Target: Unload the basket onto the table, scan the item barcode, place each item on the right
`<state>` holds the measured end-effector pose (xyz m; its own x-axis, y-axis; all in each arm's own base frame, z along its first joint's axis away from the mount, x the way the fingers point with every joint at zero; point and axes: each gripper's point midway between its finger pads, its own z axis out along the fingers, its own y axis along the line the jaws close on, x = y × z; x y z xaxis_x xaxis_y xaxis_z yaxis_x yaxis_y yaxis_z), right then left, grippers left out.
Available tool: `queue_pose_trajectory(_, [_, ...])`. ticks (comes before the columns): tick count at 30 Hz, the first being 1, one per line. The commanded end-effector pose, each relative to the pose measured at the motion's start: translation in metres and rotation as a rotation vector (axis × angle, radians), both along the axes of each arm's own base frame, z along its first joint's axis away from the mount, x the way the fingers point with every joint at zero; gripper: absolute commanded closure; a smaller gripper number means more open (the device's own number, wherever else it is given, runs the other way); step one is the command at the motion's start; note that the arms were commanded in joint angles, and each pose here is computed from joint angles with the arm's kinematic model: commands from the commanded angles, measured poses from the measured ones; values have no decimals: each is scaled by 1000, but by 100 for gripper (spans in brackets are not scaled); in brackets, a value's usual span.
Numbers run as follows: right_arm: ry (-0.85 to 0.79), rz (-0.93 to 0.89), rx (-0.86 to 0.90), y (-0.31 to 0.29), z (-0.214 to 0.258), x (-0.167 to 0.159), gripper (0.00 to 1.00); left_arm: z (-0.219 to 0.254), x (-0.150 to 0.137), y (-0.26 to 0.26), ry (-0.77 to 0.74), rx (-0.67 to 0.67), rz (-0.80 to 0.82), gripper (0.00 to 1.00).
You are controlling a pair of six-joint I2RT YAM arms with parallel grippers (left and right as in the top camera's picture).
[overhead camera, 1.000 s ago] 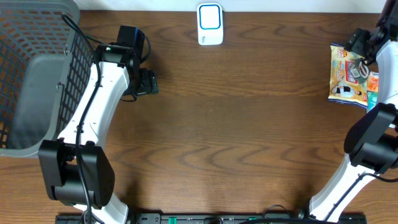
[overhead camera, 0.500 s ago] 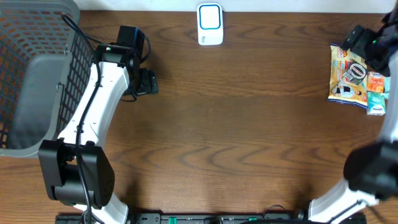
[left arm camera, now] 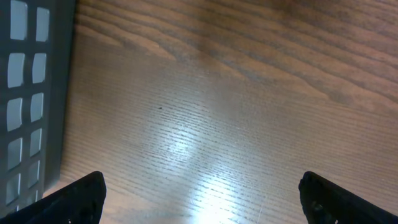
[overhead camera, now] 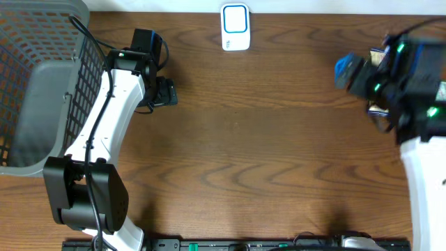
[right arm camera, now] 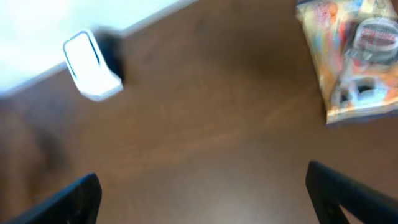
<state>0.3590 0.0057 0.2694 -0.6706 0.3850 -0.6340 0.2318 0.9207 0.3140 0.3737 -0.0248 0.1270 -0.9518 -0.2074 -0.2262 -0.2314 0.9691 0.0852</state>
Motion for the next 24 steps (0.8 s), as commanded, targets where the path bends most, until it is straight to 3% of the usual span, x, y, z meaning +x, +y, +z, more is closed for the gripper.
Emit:
queue_pose_trajectory(1, [-31,9,16,9,-11,-23,1,0,-1,2,3,13,-6,2])
queue_pose_trajectory(11, [-40,19,17,12,-54,-54,1,0,-1,2,3,13,-5,2])
queue_pose_trajectory(24, [-55,80,83,34,-44,-72,1,0,-1,2,3,13,-5,2])
